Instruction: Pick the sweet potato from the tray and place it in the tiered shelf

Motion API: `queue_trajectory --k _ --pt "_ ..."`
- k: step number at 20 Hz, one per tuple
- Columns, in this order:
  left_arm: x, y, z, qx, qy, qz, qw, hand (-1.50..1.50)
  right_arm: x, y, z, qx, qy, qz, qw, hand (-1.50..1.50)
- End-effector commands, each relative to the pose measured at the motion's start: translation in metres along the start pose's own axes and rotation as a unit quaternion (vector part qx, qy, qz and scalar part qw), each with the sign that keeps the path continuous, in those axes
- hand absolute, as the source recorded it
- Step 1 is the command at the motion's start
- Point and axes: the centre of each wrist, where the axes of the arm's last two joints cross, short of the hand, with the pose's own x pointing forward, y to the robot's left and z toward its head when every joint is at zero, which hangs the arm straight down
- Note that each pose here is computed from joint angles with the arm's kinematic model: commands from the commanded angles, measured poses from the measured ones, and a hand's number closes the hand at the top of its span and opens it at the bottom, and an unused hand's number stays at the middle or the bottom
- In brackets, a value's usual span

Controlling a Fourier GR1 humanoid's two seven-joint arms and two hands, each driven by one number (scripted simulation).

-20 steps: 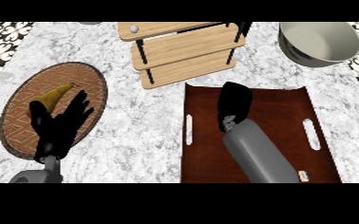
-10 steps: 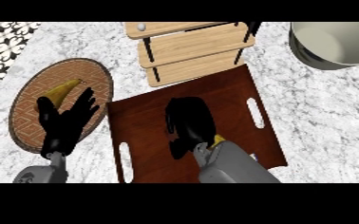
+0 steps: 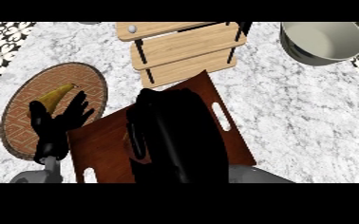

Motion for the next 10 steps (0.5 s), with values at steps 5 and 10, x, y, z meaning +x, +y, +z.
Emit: queue_trajectory --k 5,10 --pt "-0.008 -0.017 0.007 -0.006 0.033 0.003 0.9994 0.00 0.039 -0.077 0.003 -0.076 0.023 -0.008 0.997 1.50" --pt "-0.017 -0.006 -0.003 -0.005 0.023 -0.001 0.9997 0.00 0.036 -0.121 -0.044 -0.092 0.041 -0.035 0.994 1.50"
